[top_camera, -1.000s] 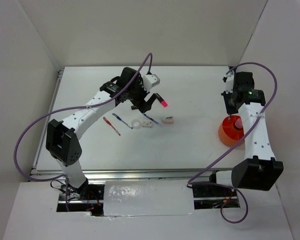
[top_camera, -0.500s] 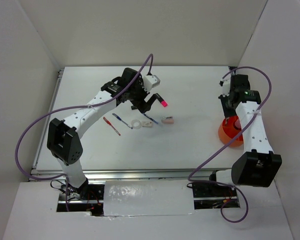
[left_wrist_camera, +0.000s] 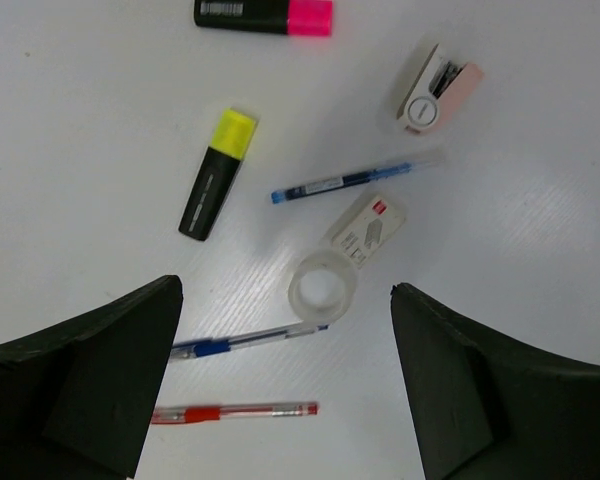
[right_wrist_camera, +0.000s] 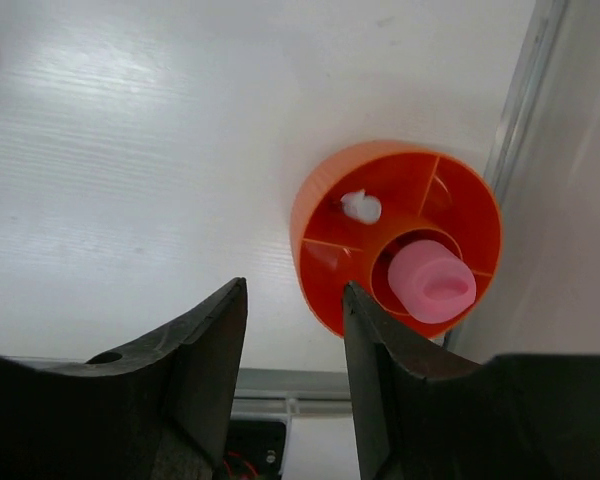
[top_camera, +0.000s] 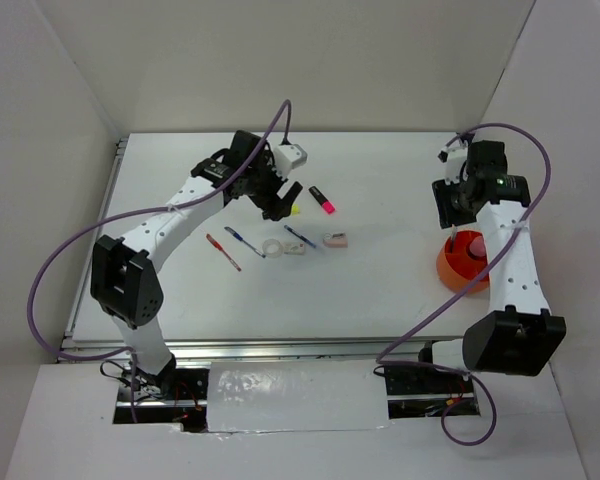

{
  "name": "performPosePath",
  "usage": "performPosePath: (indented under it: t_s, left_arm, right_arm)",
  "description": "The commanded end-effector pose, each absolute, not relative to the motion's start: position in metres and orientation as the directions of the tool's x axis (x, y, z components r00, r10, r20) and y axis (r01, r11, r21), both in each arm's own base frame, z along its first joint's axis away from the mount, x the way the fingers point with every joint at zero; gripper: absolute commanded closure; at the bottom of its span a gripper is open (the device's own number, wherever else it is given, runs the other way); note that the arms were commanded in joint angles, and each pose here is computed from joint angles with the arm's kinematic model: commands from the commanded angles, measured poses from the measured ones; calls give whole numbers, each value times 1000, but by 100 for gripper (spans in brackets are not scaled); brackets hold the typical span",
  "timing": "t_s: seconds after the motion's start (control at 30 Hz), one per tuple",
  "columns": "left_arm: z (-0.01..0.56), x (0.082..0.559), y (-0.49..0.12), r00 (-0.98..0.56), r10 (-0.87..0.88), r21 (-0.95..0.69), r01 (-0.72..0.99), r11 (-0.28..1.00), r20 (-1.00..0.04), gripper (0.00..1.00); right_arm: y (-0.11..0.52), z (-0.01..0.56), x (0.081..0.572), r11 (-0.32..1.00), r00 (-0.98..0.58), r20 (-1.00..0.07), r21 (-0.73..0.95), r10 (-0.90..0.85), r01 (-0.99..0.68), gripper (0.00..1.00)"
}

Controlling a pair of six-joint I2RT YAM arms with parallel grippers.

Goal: Sort the stationery into containers
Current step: Place the pen in the storage box, then pick up the pen from the center of the board.

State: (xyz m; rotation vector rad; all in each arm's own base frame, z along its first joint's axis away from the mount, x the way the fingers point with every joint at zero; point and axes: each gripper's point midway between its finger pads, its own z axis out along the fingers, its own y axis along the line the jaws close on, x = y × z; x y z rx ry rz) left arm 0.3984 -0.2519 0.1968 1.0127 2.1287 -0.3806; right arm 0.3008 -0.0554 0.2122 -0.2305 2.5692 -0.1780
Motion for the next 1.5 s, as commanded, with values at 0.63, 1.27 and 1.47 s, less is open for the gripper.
performPosePath:
  t_s: [0.63,1.27,1.47]
  left_arm:
    - [88,359,-166,-107,830,185,952,245,-548,27]
    - [44,376,-179,237,863,277,953,-119,-445,27]
    - [31,382,-184,258,869,270,951,-151,-422,28]
  right_arm:
    - [80,306,266,755,-654,-749,364,-111,-545,51]
    - [87,296,276,708,-737,-675,500,-43,-499,52]
    - [86,294,274,707,-745,-666,504,-48,-496,52]
